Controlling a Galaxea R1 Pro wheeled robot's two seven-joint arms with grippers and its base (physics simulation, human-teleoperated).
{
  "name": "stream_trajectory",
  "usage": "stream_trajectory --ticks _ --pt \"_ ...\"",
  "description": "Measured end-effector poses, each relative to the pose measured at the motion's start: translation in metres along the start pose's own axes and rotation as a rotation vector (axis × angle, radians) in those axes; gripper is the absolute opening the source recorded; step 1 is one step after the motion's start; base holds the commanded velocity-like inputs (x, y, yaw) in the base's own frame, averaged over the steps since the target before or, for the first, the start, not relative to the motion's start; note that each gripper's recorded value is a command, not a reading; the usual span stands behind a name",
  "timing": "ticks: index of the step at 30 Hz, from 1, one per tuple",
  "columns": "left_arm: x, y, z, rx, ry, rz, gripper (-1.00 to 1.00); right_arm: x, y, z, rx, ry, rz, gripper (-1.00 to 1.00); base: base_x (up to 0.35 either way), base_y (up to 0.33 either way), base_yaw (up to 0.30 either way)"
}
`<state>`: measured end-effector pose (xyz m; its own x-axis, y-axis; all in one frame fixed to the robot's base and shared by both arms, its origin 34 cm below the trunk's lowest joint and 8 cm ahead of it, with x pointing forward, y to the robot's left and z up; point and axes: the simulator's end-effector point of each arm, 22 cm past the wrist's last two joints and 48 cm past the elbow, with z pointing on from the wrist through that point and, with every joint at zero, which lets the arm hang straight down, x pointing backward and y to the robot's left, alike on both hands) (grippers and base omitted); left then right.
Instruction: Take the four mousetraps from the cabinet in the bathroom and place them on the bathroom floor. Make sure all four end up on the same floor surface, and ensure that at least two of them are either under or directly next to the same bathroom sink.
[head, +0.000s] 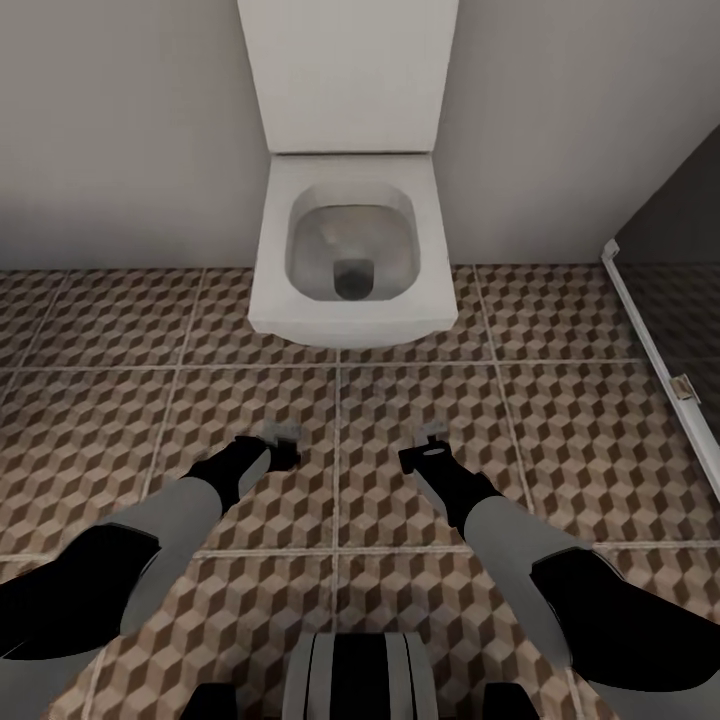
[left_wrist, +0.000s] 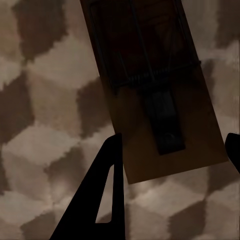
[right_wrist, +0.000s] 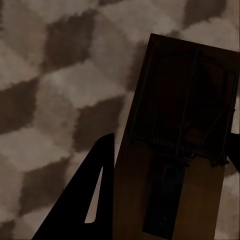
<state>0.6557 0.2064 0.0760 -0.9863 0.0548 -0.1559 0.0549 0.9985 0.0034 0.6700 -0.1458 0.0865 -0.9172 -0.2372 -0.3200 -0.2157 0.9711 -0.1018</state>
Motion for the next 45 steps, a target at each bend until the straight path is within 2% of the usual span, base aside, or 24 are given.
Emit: stream_trajectory --ticks 15,35,45 --pt "0.0041 -0.001 0.0042 0.001 0.008 0.001 -1.0 0.0046 0.0012 0.0035 -0.002 0.008 -0.001 -1.0 0.004 0.0 0.0" --pt "0.004 -0.001 0.004 0.0 0.008 0.005 -1.0 0.0044 0.0011 0.0033 -0.002 0.007 -0.001 -1.0 0.174 0.0 0.0" --pt "0.0038 -0.001 0.0042 0.0 0.006 0.005 -1.0 0.0046 0.0012 0.0035 -0.002 0.008 -0.002 -1.0 0.035 0.0 0.0"
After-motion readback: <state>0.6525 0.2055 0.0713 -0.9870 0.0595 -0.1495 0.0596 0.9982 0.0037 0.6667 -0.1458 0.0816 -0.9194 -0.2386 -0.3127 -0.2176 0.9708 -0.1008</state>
